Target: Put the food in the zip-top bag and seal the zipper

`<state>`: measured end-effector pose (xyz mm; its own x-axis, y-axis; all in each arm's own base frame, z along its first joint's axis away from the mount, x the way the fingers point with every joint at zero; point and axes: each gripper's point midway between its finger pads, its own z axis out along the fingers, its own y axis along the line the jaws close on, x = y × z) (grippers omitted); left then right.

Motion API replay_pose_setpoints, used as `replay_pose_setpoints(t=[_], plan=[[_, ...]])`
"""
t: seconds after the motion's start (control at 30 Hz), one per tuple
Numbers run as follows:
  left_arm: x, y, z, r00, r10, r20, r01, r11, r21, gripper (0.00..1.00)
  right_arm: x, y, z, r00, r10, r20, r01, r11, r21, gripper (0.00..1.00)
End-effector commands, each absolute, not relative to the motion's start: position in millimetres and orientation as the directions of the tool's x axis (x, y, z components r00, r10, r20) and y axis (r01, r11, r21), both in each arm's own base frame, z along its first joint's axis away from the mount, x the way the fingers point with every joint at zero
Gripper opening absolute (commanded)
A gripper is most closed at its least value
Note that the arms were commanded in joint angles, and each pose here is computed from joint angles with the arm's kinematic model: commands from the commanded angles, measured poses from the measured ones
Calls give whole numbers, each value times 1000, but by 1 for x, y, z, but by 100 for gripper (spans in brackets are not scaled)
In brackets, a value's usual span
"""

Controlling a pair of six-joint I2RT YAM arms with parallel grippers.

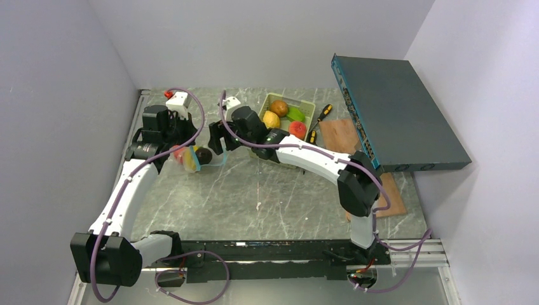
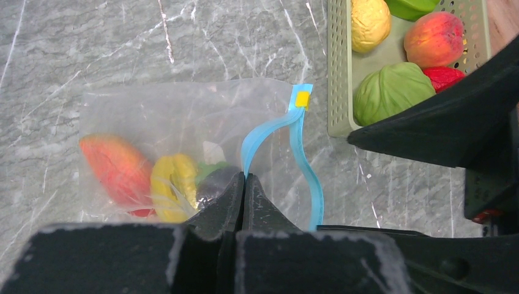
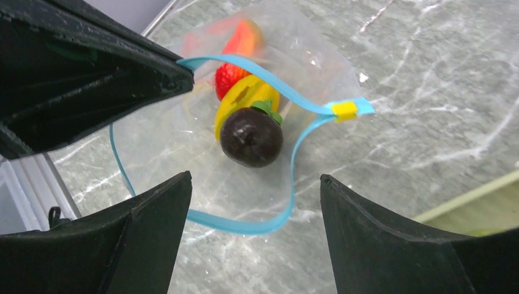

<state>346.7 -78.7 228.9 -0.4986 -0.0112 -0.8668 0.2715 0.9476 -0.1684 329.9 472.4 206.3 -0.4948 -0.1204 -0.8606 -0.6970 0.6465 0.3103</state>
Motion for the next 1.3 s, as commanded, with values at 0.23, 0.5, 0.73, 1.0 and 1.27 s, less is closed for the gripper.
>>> replay_pose_setpoints(t=[0.23, 0.5, 0.73, 1.0, 1.27], plan=[[352, -79, 250, -446, -6, -895, 286, 946, -149, 0, 351, 384, 260, -380, 8, -925, -551, 801, 233, 77], [352, -78, 248, -447, 2, -895, 283, 949, -139, 0, 418, 272, 224, -462, 87, -883, -212, 955, 206, 79], [352, -77, 248, -438, 5, -899, 282, 950, -132, 0, 458, 259, 191, -521, -18, -853, -178, 980, 88, 80], [352, -82, 247, -435, 12, -900, 311, 941, -137, 0, 493, 277, 151, -545, -152, -825, -232, 972, -27, 81], [352, -82, 248, -436, 12, -900, 310, 941, -137, 0, 515, 286, 125, -560, -183, -808, -243, 969, -51, 78]])
